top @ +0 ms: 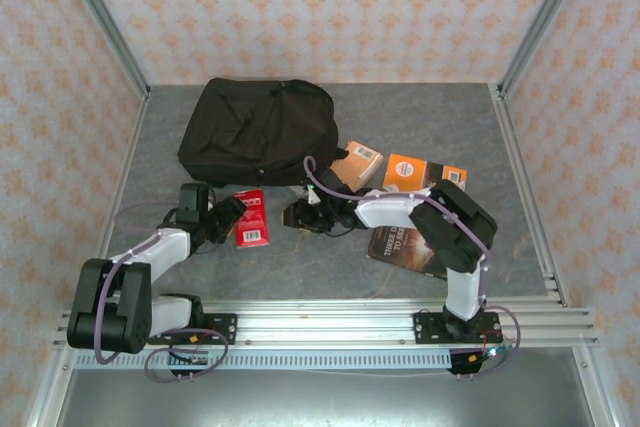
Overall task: Pack the student bag
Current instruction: Rotate the personal item at the middle-left of the table, then pick up the personal item from the middle-left of the table.
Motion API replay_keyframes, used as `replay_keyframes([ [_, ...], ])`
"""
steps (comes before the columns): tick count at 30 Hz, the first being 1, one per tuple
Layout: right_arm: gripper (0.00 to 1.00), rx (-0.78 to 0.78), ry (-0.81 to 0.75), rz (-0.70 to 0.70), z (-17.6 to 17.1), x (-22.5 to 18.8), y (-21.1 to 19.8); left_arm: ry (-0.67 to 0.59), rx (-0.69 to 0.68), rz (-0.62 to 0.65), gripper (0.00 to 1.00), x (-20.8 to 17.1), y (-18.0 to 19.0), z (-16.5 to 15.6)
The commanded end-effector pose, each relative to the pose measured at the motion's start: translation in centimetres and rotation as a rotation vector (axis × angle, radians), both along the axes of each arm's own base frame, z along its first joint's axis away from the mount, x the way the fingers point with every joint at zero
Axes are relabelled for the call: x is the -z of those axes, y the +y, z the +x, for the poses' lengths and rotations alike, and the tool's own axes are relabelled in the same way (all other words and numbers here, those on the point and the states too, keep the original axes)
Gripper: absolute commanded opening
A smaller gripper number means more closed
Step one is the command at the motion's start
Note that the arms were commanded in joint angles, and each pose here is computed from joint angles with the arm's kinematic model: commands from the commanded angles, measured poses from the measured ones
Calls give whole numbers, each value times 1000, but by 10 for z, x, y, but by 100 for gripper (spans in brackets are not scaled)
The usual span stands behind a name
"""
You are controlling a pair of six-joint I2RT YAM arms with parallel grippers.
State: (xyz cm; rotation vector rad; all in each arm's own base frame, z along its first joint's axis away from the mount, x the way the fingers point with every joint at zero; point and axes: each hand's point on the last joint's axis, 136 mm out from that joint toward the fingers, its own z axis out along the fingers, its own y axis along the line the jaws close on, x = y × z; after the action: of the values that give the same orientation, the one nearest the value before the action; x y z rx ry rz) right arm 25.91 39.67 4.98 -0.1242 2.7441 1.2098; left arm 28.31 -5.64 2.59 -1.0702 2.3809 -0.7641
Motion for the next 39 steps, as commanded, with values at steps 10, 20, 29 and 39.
replay_keyframes([
  [10, 33, 43, 3, -61, 24, 13, 31, -128, 134, -83, 56, -17, -30, 7],
  [20, 31, 33, -4, -140, 33, 30, 37, -111, 129, -133, 55, -8, -36, 11],
  [29, 30, 23, 9, -151, 32, 39, 37, -191, 142, -155, 43, -31, -42, 19],
  [39, 29, 28, -3, -154, 29, 36, 33, -129, 154, -97, 9, -19, -39, 10],
])
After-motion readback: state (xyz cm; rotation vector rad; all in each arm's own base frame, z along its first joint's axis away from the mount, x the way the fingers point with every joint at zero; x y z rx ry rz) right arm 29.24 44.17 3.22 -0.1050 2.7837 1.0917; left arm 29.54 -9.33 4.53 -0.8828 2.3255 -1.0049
